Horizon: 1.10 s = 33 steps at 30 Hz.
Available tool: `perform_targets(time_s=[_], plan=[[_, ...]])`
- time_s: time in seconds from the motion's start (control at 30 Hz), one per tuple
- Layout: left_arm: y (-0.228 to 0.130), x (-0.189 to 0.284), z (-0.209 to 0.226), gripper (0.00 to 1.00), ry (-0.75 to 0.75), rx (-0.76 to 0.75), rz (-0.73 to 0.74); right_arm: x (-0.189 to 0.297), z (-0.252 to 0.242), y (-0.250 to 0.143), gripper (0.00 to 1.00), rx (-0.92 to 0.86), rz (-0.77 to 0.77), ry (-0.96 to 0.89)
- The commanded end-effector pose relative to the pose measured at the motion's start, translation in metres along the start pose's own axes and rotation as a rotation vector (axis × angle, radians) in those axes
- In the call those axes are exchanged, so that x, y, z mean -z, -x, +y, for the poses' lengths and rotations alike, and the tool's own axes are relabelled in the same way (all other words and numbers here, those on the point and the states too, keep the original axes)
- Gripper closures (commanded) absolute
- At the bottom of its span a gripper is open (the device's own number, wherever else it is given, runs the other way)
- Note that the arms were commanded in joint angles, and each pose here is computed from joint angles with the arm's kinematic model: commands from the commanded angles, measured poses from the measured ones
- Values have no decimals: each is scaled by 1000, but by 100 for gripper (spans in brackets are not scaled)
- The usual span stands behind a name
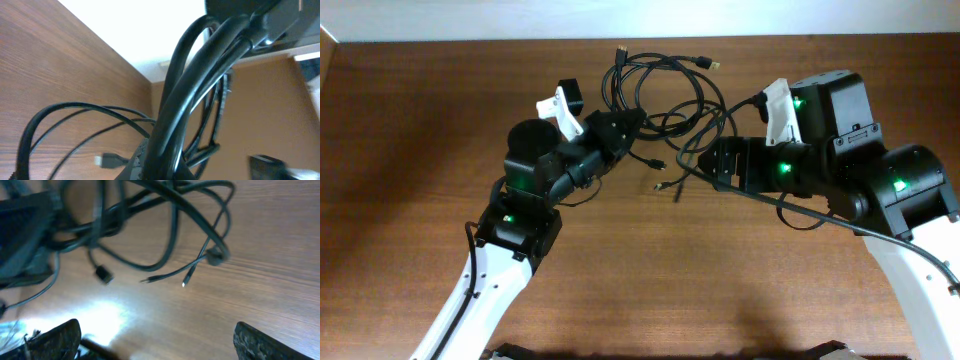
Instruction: Untangle cables
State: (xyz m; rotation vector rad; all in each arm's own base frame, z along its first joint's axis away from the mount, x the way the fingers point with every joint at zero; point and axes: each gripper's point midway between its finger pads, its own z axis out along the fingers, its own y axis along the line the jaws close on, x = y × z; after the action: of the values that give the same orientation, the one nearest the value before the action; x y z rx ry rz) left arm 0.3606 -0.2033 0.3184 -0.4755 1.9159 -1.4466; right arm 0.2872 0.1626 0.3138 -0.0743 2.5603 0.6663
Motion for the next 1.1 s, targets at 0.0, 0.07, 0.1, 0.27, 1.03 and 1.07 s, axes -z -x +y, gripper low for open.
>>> perform_targets(time_s=[0.0,0.07,0.1,0.27,1.03,1.07], plan=[[-14,4,-22,100,-90,90,100,1,-17,13,4,-61,-62,-110],[-21,6,-32,100,-133,90,146,-4,-25,18,4,-96,-77,-151],[-25,7,-34,100,-144,86,171,-6,-24,21,4,-95,-83,-147],[-32,8,-37,100,-158,84,211,-15,-25,32,4,-98,-104,-148],[101,59,-21,100,-185,87,-165,-17,-78,11,5,-121,-26,-432],[109,65,-18,100,-179,87,-185,-17,-78,11,4,-121,-26,-432]])
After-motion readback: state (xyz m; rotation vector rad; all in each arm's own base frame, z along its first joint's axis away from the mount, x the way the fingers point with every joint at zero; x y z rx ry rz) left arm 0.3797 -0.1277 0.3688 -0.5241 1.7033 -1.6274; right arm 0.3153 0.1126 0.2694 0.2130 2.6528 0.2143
